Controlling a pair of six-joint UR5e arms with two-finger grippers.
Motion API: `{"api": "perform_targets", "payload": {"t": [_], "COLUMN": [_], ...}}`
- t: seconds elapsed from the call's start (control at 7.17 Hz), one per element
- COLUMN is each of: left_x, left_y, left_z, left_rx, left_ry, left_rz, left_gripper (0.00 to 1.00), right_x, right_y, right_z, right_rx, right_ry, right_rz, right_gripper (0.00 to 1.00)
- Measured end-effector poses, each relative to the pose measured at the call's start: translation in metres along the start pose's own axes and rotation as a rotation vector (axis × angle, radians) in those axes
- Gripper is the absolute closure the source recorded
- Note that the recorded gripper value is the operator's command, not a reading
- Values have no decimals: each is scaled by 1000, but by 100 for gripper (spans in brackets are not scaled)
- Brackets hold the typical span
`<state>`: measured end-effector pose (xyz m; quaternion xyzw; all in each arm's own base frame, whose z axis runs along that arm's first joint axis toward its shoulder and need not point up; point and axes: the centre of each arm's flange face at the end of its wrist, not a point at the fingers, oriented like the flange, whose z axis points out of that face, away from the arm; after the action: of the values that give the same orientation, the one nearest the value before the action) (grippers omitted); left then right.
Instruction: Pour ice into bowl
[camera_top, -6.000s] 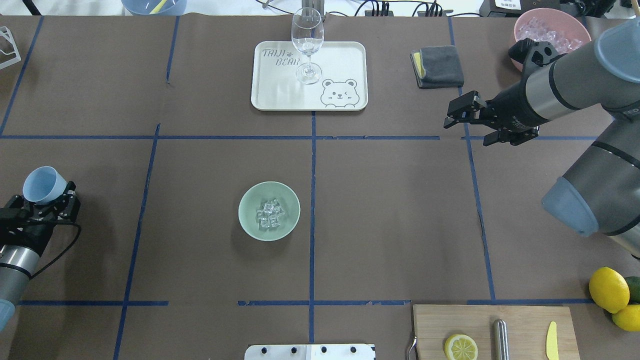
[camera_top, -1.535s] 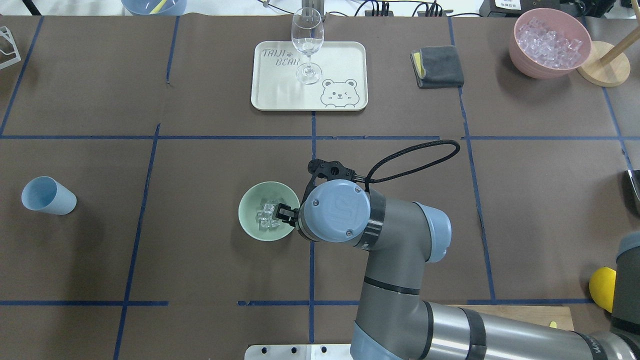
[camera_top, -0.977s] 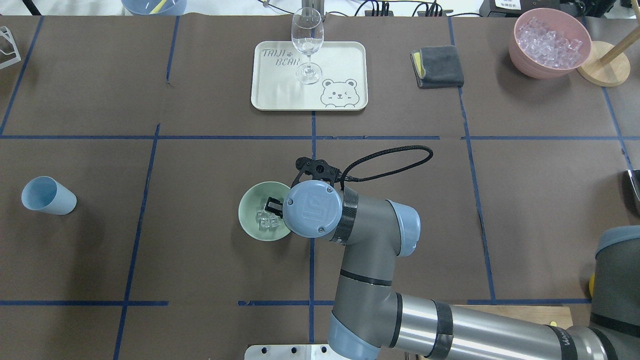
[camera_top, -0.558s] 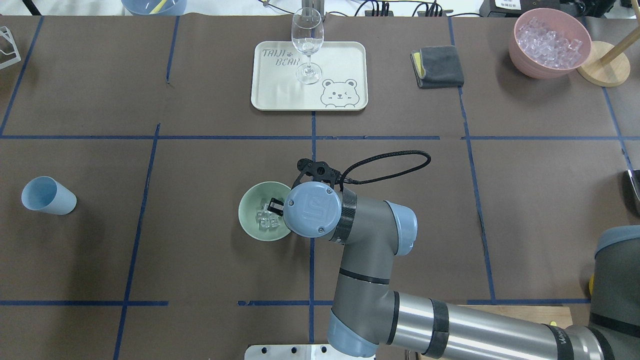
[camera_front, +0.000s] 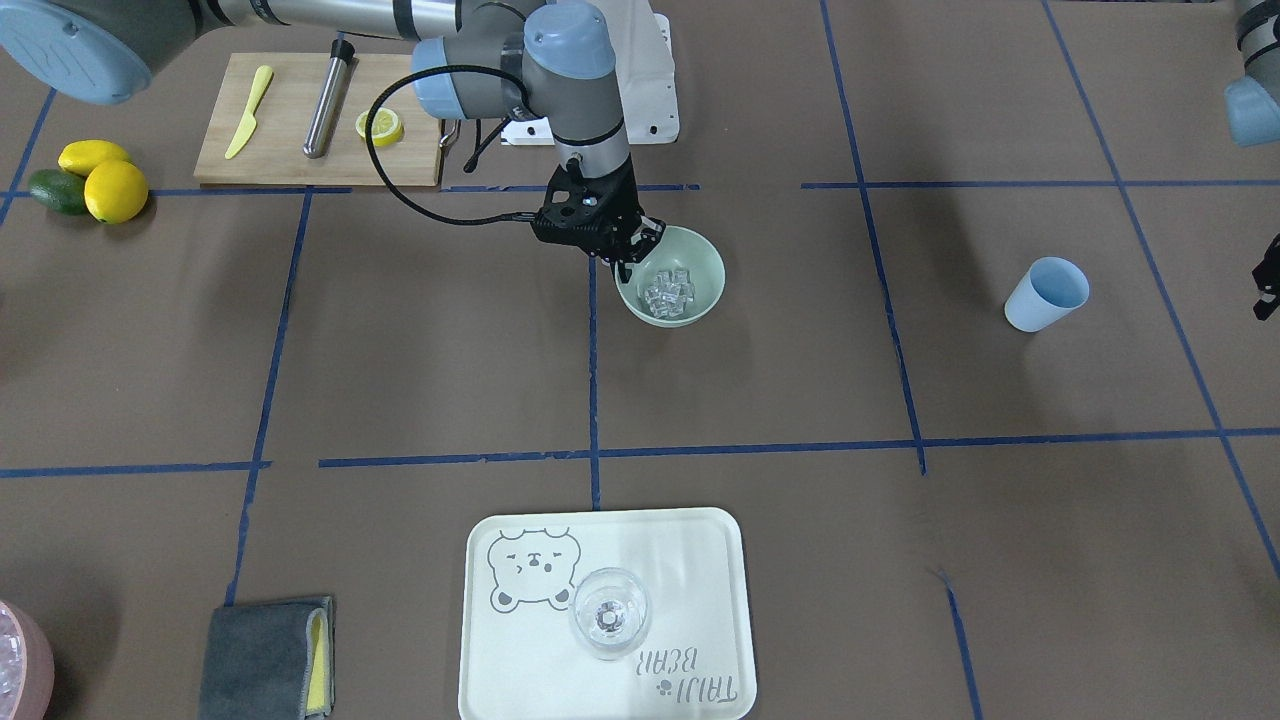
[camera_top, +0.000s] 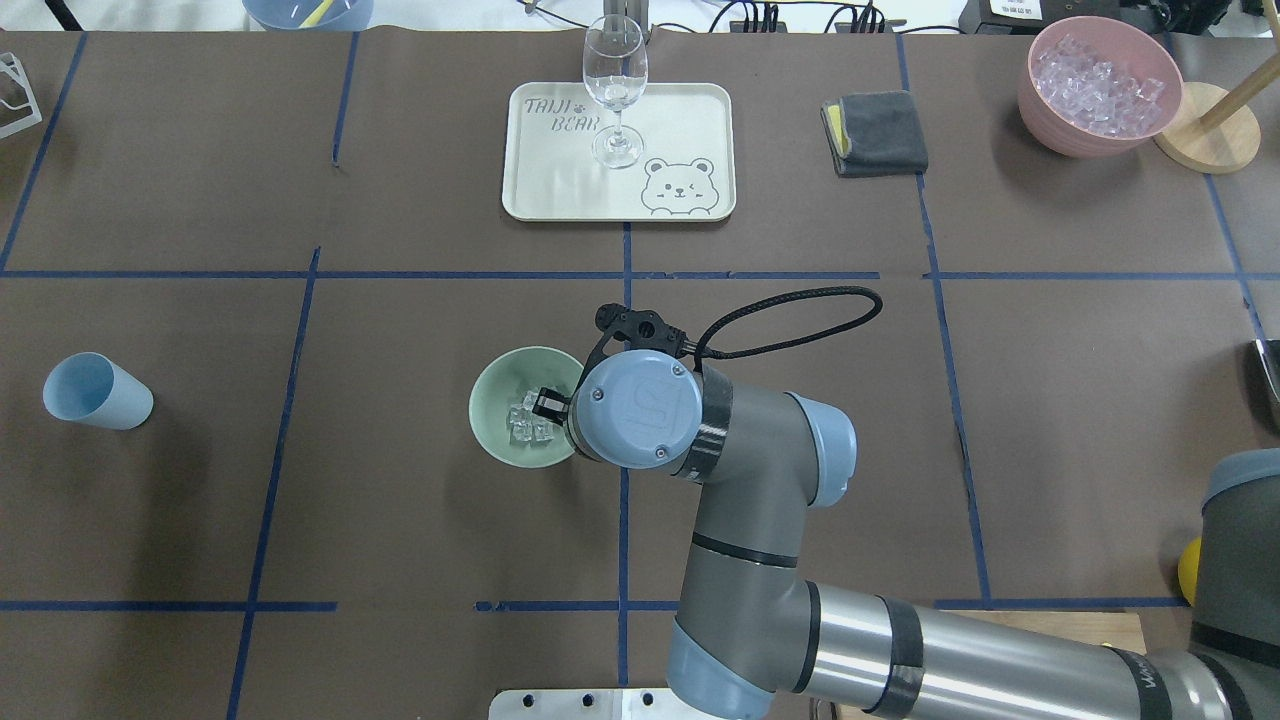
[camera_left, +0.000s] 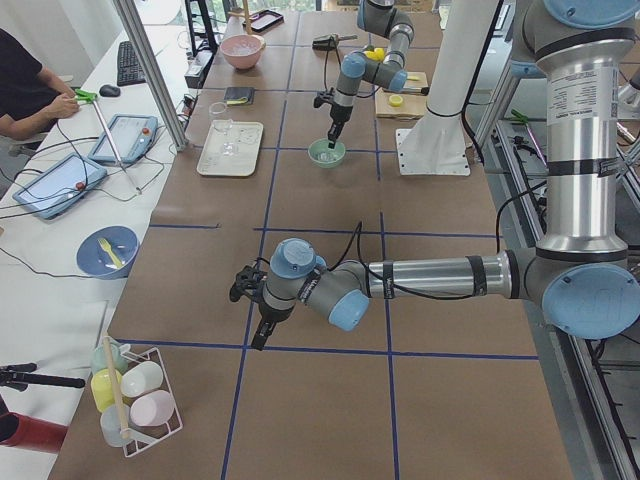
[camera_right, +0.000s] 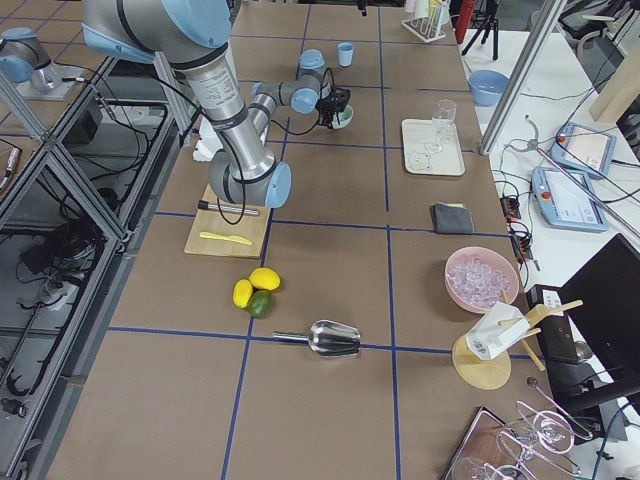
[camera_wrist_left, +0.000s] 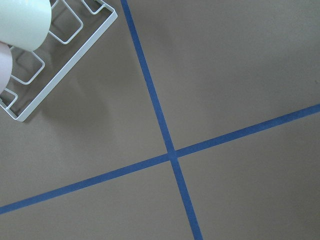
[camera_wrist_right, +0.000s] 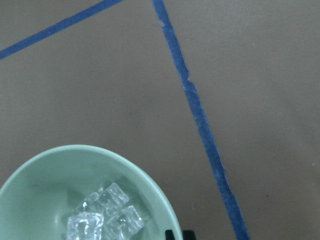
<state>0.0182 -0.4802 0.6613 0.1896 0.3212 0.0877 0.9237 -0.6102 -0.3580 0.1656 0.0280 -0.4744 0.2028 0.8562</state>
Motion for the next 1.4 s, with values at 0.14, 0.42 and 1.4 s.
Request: {"api": "perform_targets", "payload": {"t": [0.14,0.42,1.4], "left_x": [-1,-2,-3], "left_y": [0,2,7], "left_z": [-1,-6,-10], "left_rx": [-3,-17,-42], "left_ry": [10,77,154], "left_rz": [-8,-41,-76], "left_gripper": [0,0,0], "right_x": [19,88,443], "right_y": [-18,-71,-224], "right_z": [-26,-68,-101], "right_rx": [10,22,-31], "right_ry": [-33,-40,18], "right_rz": [12,50,-142], "right_gripper": [100,100,100]}}
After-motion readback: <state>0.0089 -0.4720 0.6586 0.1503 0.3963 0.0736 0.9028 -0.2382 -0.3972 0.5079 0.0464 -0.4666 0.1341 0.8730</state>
